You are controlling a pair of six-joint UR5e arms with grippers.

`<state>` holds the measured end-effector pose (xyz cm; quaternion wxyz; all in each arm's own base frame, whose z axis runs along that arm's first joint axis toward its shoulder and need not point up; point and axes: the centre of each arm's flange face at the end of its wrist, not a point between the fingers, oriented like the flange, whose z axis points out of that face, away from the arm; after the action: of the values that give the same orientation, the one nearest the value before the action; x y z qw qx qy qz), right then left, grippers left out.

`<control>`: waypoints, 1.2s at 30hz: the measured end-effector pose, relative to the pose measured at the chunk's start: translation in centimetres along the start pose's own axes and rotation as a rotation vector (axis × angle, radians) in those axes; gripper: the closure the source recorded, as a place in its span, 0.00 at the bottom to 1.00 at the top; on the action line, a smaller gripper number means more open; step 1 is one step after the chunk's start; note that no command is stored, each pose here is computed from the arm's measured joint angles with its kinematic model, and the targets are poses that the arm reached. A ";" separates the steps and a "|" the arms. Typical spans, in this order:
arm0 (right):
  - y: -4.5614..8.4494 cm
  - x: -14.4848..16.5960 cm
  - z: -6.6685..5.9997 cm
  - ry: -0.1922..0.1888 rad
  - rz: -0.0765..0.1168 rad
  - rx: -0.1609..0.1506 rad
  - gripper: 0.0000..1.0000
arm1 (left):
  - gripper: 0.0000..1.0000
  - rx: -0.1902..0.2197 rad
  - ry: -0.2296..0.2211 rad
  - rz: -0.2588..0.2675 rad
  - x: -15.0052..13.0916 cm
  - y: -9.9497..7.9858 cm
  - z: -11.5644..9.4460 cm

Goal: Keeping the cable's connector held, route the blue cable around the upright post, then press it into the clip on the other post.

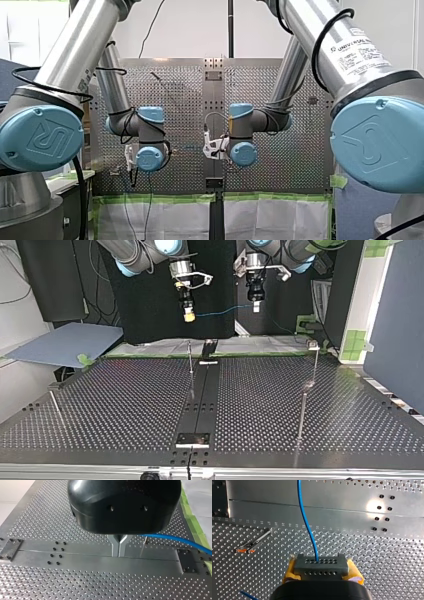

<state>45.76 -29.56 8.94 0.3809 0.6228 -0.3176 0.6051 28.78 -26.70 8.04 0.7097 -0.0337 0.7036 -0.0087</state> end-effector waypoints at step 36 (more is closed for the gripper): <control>0.2 -4.0 -1.6 -0.117 -0.033 -0.007 1.00 | 1.00 0.006 0.095 0.062 2.6 0.7 -0.9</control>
<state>44.50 -28.57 4.90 0.3740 0.6609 -0.3309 0.5602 27.87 -26.14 5.43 0.6757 -0.0093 0.7371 0.0099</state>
